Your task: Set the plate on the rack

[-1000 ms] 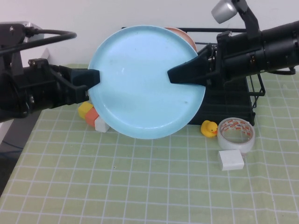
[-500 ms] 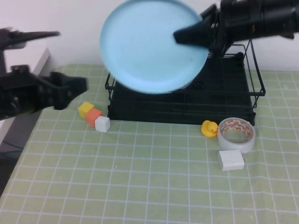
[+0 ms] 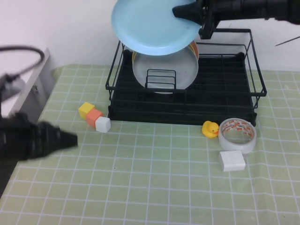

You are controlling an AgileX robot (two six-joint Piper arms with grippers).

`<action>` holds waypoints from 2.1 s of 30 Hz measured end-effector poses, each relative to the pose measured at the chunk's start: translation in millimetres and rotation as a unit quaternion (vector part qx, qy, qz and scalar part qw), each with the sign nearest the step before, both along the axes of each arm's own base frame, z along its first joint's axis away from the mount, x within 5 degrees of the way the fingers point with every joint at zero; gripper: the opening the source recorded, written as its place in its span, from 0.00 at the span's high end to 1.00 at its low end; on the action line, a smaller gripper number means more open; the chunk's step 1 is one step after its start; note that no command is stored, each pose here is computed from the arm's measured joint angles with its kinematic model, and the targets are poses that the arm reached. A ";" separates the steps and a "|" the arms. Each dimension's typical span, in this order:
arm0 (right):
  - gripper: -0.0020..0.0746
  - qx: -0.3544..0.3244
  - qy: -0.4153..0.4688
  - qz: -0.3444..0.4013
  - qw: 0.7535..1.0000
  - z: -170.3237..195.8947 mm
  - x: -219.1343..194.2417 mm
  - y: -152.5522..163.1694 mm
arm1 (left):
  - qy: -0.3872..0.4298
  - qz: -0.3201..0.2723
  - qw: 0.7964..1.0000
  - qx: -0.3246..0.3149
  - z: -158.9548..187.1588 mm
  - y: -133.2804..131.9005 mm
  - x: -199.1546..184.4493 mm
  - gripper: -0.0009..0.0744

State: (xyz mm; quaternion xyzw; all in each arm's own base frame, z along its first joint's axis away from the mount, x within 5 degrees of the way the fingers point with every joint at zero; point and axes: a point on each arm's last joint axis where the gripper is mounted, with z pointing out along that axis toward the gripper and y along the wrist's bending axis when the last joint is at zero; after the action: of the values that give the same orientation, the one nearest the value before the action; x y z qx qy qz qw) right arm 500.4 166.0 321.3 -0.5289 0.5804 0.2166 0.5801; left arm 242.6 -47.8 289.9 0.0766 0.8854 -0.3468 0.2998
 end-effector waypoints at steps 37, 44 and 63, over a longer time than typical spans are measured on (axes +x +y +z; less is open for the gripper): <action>0.59 0.028 0.053 -0.093 0.994 -130.1 62.3 -1.3 | 0.021 0.000 1.000 0.000 -51.4 -2.1 -40.0 0.99; 0.40 0.054 0.109 -0.094 0.988 -130.0 59.7 0.9 | 0.020 -0.006 1.000 -0.002 -50.8 -2.7 -40.9 0.99; 0.96 0.100 0.153 0.043 0.982 104.2 -53.1 -57.3 | -0.180 0.067 0.979 0.068 10.1 3.7 -143.3 0.99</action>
State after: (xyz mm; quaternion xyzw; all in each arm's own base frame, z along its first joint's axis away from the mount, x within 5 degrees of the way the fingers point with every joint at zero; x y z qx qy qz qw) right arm 447.3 108.7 425.5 -0.4530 0.6147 0.3765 0.5246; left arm 99.4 -44.0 299.9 0.0983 0.8414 -0.2455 0.4713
